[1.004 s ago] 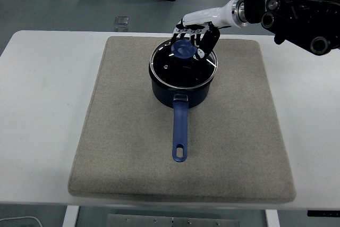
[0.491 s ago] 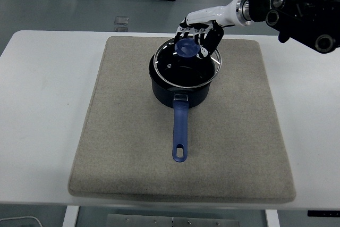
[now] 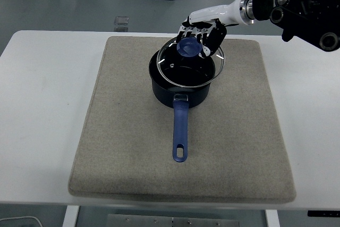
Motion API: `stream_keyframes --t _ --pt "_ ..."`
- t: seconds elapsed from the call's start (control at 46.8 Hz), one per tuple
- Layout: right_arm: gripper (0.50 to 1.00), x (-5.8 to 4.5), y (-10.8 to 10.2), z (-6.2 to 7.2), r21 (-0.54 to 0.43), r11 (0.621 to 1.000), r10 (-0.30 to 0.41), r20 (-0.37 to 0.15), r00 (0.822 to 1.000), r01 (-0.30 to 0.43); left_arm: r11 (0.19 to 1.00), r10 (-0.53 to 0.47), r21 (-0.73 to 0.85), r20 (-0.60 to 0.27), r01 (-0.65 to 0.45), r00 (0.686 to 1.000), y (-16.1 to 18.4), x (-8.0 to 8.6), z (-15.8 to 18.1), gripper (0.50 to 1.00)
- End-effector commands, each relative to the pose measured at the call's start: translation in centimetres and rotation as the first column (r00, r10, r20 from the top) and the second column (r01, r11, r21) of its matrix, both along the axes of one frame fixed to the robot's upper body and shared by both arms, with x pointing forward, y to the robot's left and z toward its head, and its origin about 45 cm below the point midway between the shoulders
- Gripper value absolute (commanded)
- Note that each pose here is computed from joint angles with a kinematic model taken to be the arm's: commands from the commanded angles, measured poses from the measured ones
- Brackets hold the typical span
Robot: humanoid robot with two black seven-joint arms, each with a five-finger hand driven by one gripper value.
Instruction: Lift the pot lid and place it to the right of the pot.
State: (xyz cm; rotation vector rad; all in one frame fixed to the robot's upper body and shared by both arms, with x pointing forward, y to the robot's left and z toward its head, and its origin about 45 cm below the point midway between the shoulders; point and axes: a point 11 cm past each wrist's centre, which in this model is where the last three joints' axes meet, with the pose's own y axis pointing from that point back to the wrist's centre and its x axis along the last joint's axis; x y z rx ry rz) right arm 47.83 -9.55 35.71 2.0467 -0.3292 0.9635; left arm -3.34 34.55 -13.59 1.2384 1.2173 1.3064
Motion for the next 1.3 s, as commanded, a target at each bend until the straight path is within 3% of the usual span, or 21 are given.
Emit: stream_keyframes --t 0.0,0.278,0.726,1.004,1.282 --pt "0.500 0.0 0.0 0.0 -0.001 1.000 0.001 -0.002 1.000 -0.001 1.000 0.000 0.000 0.000 0.000 1.000 0.0 0.0 0.0 1.000" --pt "0.500 -0.2 0.0 0.1 0.008 1.000 0.002 -0.031 1.000 -0.002 1.000 0.000 0.000 0.000 0.000 1.000 0.0 0.0 0.0 1.000" --pt "0.500 0.2 -2.0 0.6 0.039 0.998 -0.044 -0.059 0.997 0.047 1.000 0.000 0.000 0.000 0.000 1.000 0.0 0.0 0.0 1.000" --pt "0.500 1.0 -5.5 1.4 0.047 0.993 -0.110 -0.057 0.992 0.112 1.000 0.000 0.000 0.000 0.000 1.000 0.0 0.0 0.0 1.000" --pt "0.500 1.5 -9.9 2.7 0.104 0.972 -0.203 -0.081 0.976 0.211 1.000 0.000 0.000 0.000 0.000 1.000 0.0 0.0 0.0 1.000"
